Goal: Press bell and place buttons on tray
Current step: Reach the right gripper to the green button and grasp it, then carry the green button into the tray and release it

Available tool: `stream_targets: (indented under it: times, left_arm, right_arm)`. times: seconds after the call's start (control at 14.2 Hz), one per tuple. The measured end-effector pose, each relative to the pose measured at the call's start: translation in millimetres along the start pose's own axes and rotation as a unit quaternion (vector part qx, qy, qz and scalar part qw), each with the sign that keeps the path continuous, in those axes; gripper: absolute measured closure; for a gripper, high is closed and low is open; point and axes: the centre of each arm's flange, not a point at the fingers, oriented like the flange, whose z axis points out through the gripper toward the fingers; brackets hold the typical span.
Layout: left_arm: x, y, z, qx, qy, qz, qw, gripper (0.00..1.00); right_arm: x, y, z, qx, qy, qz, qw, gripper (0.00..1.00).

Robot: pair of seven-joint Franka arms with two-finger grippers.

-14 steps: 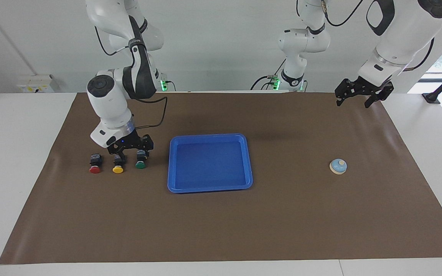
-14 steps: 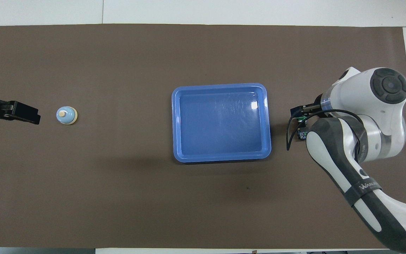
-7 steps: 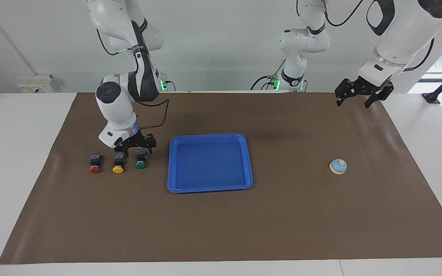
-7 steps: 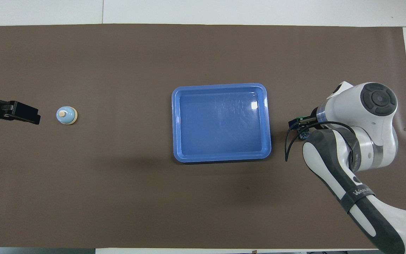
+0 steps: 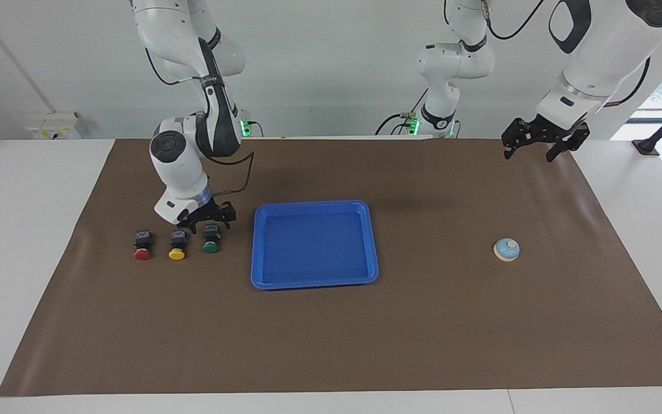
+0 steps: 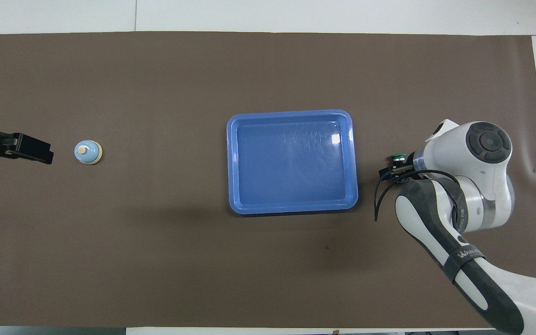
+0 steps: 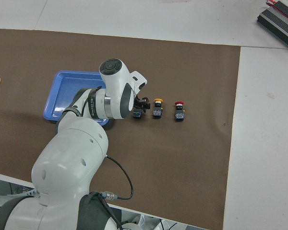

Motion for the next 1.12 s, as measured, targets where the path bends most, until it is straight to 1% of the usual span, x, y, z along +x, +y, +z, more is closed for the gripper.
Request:
stream_targets:
  times: [0.14,0.21,0.28,0.35,0.63,0.7,0.91,0.98,1.12]
  left_arm:
    - [0.0,0.0,0.0,0.000,0.000,0.000,1.000,0.00]
    - [0.0,0.0,0.0,0.000,0.000,0.000,1.000,0.00]
    - [0.0,0.0,0.0,0.000,0.000,0.000,1.000,0.00]
    - [0.0,0.0,0.0,0.000,0.000,0.000,1.000,0.00]
    - [0.0,0.0,0.0,0.000,0.000,0.000,1.000,0.00]
    - [0.0,0.0,0.0,0.000,0.000,0.000,1.000,0.00]
    - [0.0,0.0,0.0,0.000,0.000,0.000,1.000,0.00]
    - [0.0,0.0,0.0,0.000,0.000,0.000,1.000,0.00]
    - [0.0,0.0,0.0,0.000,0.000,0.000,1.000,0.00]
  right_arm:
    - [-1.7,0.5,9.3,0.000,0.006,0.001,1.000,0.05]
    - [-2.5,0.7,13.4,0.001,0.005,0.001,1.000,0.08]
    - [-2.7,0.9,16.0,0.001,0.004,0.001,1.000,0.08]
    - [-2.5,0.9,17.1,0.001,0.005,0.001,1.000,0.13]
    - [-1.3,1.3,16.0,0.001,0.007,0.001,1.000,0.56]
    - [-0.2,1.4,14.6,0.001,0.009,0.001,1.000,0.59]
    - [9.2,0.9,0.3,0.000,0.013,0.001,1.000,0.59]
    - [15.6,-0.3,-11.1,0.000,0.010,-0.001,1.000,0.59]
    - [34.1,-9.6,-47.6,0.001,0.007,-0.004,1.000,0.59]
